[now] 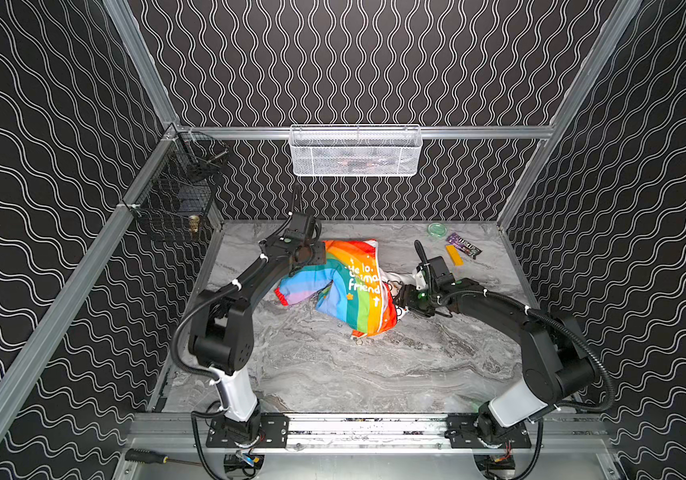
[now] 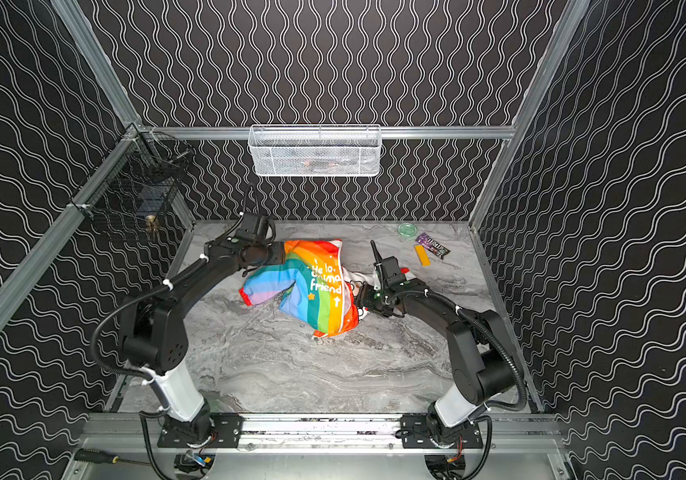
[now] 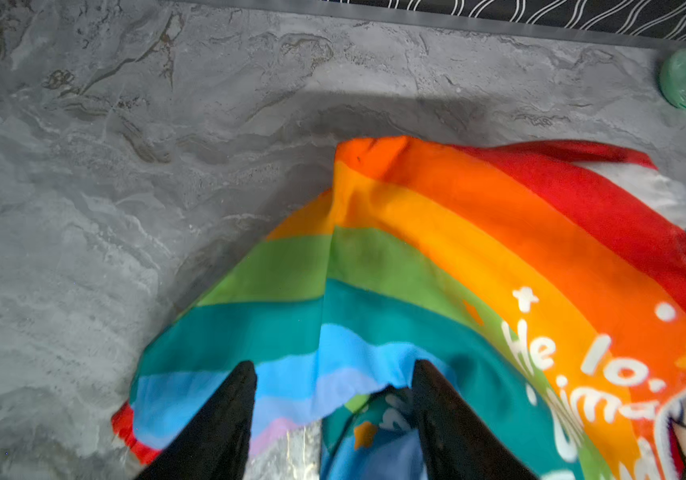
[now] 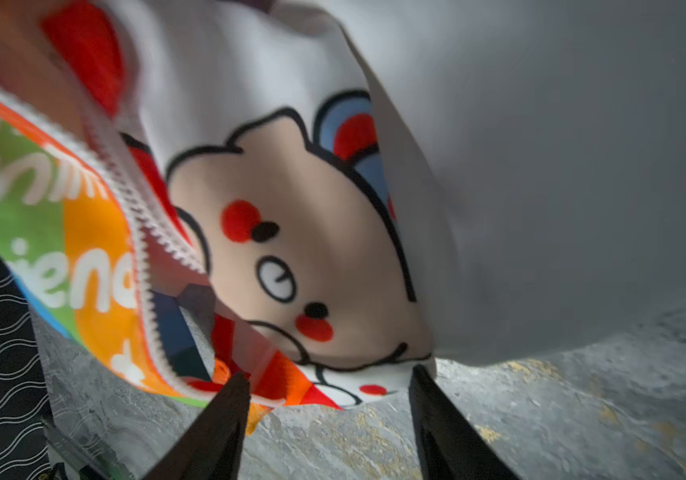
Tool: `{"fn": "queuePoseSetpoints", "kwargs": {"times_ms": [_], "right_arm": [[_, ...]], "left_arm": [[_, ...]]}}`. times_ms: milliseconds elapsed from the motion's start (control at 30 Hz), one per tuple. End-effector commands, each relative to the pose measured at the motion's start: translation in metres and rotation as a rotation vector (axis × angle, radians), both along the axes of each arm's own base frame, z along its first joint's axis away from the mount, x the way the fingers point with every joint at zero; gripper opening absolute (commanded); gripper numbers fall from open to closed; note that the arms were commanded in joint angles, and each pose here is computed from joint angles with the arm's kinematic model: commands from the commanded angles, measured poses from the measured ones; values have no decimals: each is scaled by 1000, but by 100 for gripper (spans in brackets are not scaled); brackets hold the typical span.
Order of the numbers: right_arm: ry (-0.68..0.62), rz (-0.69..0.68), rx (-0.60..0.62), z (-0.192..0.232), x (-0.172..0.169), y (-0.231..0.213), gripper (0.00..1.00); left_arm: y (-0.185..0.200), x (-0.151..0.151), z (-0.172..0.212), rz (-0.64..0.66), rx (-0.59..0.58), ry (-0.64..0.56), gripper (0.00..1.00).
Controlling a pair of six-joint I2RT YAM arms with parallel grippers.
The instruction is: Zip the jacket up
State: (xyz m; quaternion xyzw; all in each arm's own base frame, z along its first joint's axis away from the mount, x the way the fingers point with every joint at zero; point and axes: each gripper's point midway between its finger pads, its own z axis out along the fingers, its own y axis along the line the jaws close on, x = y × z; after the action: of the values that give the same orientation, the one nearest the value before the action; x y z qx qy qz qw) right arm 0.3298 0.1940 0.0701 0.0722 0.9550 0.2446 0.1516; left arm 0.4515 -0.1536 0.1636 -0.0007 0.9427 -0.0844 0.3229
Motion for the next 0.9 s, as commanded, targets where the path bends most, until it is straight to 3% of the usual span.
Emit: {"fn": "queuePoseSetpoints", "kwargs": {"times_ms": [0, 67, 300, 567, 867], "right_arm": [[-22, -22, 0, -3, 6, 0, 64], [-21, -25, 3, -6, 6, 1, 61], [-10, -33, 15, -13, 6, 3, 37], [-27, -49, 15, -6, 5, 0, 11], [-56, -54, 27, 9, -1, -3, 0]], "left_arm": [[-16, -31, 0, -52, -43, 27, 63], [-29, -54, -6, -90, -39, 54, 62], [-92, -109, -33, -237, -143, 126, 60], [-118, -109, -77, -260, -207, 191, 53], [-101, -101, -111, -212, -141, 229, 45]]}}
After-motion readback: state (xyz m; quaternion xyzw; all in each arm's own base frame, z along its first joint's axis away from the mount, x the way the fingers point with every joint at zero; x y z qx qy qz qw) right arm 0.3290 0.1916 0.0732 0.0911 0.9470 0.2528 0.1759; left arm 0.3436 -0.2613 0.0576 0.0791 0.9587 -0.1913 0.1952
